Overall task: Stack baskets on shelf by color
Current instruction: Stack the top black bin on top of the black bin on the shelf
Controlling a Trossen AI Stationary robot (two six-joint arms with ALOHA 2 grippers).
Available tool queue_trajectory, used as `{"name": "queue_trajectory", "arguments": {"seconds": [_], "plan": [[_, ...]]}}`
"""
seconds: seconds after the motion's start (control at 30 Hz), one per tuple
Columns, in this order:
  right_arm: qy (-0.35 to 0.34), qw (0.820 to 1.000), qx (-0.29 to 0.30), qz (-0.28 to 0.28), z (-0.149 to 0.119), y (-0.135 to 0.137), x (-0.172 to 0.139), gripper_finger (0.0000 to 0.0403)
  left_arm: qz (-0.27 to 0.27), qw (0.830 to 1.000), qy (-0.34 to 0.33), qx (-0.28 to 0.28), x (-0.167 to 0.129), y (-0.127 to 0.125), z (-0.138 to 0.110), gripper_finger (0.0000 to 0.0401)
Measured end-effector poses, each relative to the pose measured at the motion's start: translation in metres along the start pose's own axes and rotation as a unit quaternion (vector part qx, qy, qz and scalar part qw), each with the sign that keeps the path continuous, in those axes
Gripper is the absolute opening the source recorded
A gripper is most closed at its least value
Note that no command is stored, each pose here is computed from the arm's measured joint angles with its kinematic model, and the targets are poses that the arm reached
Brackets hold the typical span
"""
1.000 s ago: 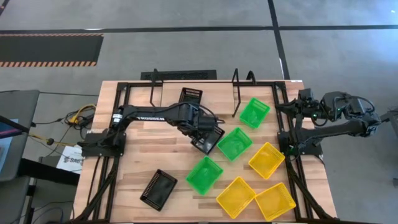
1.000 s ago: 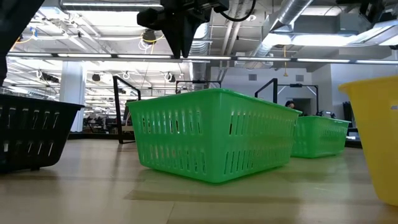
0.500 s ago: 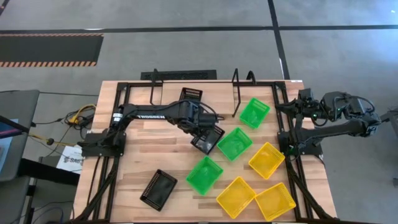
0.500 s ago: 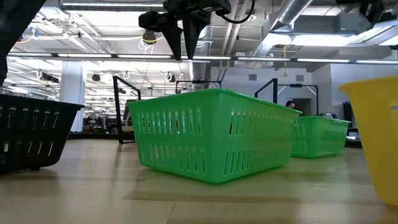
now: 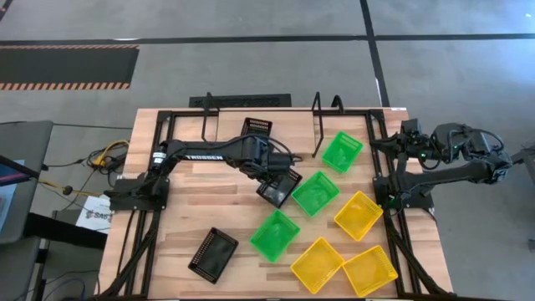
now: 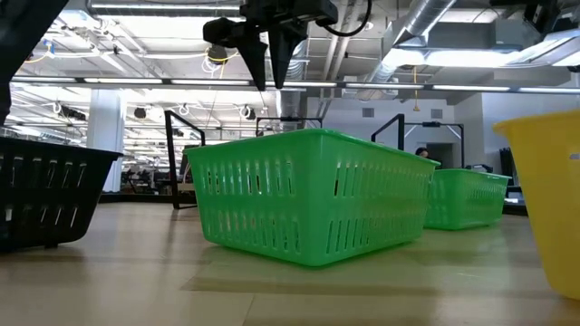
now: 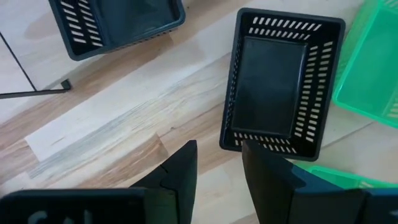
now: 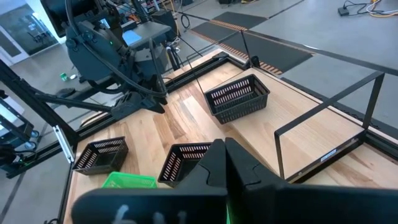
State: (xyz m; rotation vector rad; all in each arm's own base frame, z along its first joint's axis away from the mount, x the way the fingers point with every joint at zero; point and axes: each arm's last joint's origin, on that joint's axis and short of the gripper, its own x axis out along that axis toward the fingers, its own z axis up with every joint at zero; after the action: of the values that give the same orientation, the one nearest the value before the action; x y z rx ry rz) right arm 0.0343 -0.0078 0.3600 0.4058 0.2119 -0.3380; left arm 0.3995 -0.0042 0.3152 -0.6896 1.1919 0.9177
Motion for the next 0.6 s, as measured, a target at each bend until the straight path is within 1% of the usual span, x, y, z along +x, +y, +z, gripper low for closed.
{"name": "queue_trajectory", "arguments": {"seconds": [0.2, 0.3, 0.33, 0.37, 0.43, 0.5, 0.57, 0.6], "plan": [[0.0, 1.0, 0.0, 0.0, 0.0, 0.0, 0.0, 0.0005, -0.007, 1.0, 0.003, 0.008, 0.014, -0.012, 0.001, 0.0116], [0.0, 1.0, 0.0, 0.0, 0.0, 0.0, 0.0, 0.0004, 0.004, 0.999, 0.022, 0.026, 0.026, -0.016, -0.001, 0.0116], [0.0, 1.0, 0.0, 0.0, 0.0, 0.0, 0.0, 0.0005, -0.004, 0.999, 0.022, 0.027, 0.028, -0.019, 0.0, 0.0116], [0.001, 1.0, 0.0, 0.0, 0.0, 0.0, 0.0, 0.0005, -0.008, 0.999, 0.026, 0.027, 0.029, -0.019, 0.001, 0.0116], [0.001, 1.0, -0.001, 0.0, 0.0, 0.0, 0.0, 0.0006, 0.004, 0.999, 0.044, 0.029, 0.033, -0.017, 0.001, 0.0116], [0.003, 1.0, -0.001, -0.001, 0.0, 0.0, 0.0, 0.0007, -0.002, 0.999, 0.043, 0.026, 0.036, -0.019, 0.003, 0.0116], [0.002, 1.0, -0.001, -0.001, 0.0, 0.0, 0.0, 0.0007, 0.01, 0.998, 0.052, 0.026, 0.038, -0.017, 0.003, 0.0116], [0.002, 1.0, -0.002, -0.001, 0.0, 0.0, 0.0, 0.0007, 0.007, 0.998, 0.053, 0.025, 0.038, -0.017, 0.004, 0.0116]]}}
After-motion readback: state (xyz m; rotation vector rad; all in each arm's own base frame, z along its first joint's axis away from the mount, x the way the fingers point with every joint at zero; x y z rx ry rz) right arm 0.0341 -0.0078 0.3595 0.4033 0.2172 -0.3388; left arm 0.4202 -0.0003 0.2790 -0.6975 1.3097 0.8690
